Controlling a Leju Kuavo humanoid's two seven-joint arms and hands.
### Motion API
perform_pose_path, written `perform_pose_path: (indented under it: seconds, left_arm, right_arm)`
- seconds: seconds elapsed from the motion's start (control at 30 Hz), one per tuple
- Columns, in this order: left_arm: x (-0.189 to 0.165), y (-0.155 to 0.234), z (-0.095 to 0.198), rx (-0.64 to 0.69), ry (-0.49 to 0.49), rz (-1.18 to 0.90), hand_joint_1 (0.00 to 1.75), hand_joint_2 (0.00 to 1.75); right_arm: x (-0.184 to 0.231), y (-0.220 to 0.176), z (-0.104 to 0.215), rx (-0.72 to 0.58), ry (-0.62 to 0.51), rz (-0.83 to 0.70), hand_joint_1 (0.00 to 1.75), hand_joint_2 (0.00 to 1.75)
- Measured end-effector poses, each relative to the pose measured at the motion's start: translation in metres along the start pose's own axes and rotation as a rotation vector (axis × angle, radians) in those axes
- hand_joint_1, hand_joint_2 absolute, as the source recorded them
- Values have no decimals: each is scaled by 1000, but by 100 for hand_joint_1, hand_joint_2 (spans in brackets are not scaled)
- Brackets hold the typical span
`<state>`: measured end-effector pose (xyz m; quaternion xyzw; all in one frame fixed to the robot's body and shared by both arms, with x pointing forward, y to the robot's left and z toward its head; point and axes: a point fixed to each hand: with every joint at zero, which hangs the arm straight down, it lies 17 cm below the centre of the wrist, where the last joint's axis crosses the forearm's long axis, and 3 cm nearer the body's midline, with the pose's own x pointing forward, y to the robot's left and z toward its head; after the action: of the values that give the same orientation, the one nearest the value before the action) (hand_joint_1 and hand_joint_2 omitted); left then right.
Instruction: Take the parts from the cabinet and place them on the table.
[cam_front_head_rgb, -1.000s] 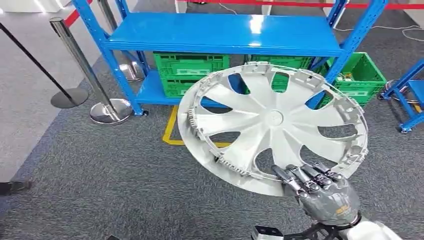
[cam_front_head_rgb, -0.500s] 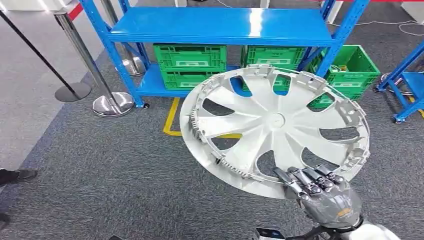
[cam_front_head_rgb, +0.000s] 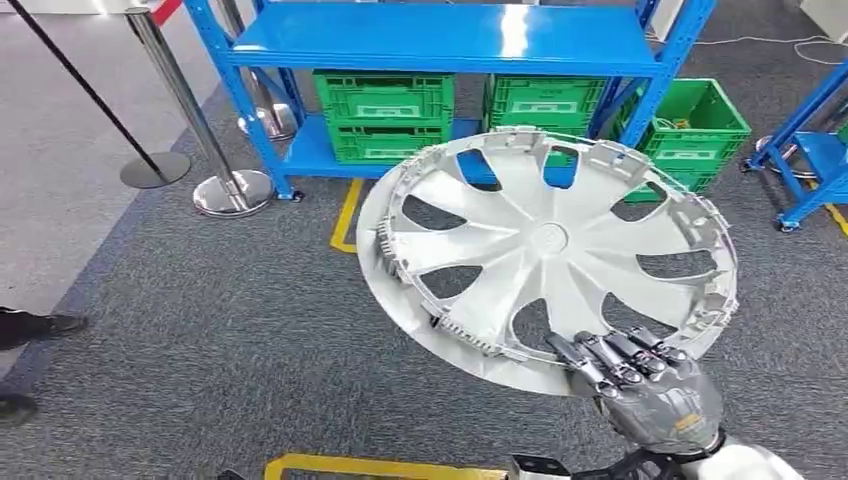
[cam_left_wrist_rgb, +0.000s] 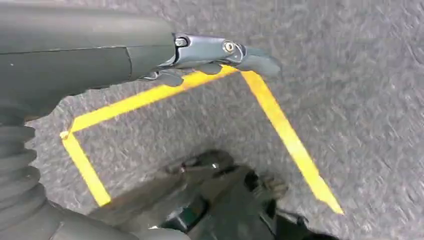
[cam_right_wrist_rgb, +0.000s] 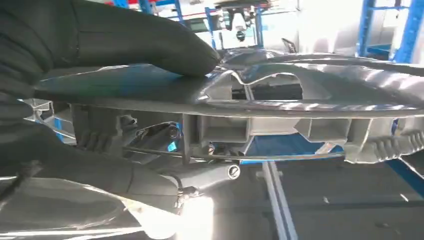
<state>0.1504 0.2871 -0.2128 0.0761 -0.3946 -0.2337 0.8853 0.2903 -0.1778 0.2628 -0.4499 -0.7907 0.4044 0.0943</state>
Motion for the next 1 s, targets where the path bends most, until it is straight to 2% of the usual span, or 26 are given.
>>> perform_pose_path:
  seconds: [1.0]
  left_arm:
    - [-2,-4,3,-6,4,-2,0,175]
  right_arm:
    - [-2,-1,-4,-10,-7,7,175,175]
